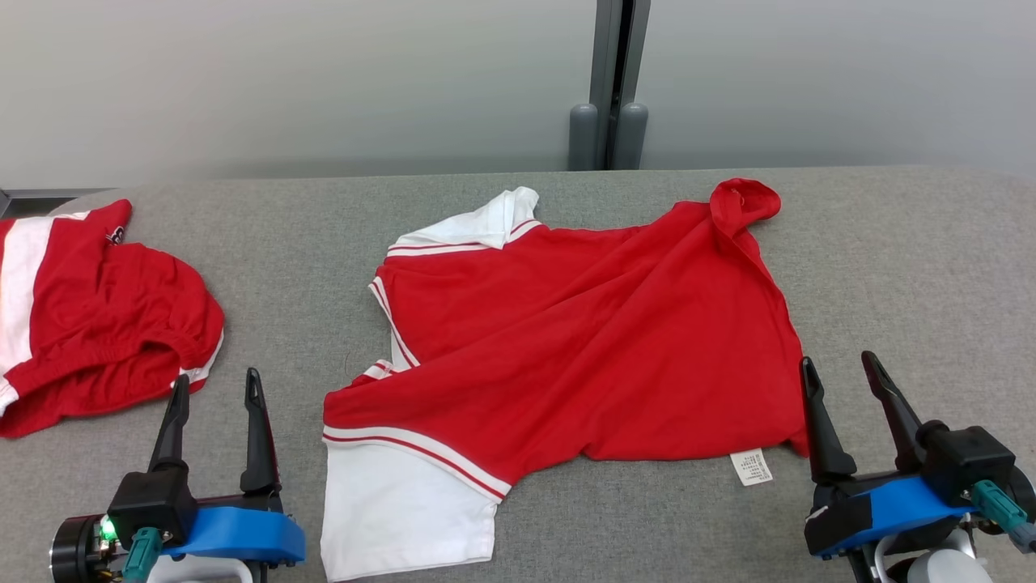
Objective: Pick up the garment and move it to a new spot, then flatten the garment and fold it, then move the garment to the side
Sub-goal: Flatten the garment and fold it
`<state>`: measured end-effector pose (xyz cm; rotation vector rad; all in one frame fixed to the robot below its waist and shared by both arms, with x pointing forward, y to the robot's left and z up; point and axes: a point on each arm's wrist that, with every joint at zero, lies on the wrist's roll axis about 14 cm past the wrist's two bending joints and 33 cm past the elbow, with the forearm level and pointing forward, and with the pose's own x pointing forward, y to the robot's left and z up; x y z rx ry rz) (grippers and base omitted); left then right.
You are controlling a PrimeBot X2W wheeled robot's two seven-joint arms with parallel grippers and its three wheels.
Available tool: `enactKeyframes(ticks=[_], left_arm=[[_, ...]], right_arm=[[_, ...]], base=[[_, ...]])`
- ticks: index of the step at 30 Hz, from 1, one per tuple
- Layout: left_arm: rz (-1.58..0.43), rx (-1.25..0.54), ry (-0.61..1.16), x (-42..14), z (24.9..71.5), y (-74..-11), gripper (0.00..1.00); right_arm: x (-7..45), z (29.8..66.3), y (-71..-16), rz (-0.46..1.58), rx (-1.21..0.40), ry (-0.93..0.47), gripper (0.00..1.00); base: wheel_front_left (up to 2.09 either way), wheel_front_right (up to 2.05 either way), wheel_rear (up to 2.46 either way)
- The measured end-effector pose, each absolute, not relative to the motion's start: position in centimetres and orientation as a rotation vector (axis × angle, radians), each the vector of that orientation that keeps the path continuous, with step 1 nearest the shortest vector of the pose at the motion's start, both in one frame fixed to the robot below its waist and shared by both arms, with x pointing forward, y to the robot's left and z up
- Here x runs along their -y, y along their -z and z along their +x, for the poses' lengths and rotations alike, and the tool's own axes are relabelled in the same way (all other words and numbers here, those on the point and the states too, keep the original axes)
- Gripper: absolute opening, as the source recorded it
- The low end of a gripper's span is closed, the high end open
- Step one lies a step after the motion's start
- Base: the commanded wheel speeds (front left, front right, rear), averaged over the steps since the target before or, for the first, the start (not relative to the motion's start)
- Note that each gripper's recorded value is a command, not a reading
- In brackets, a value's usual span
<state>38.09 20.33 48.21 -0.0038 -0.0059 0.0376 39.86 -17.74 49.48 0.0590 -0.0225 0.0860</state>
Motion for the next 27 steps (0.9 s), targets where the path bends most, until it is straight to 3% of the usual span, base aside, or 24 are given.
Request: enactKeyframes(ticks=[10,27], left_arm=[[-0.019,-0.051,0.006,-18.8,37.4,-46.4,1.00],[-0.041,-0.480,0.117,-15.3,30.8,-36.9,1.00]], right_arm=[[18.7,39.5,-47.9,0.064,-0.030,-0.055,1.00],[20.8,37.6,-42.2,0.052,-0.218,0.003,1.00]], base=[[0.00,0.00,0.00],[0.00,0.00,0.00]])
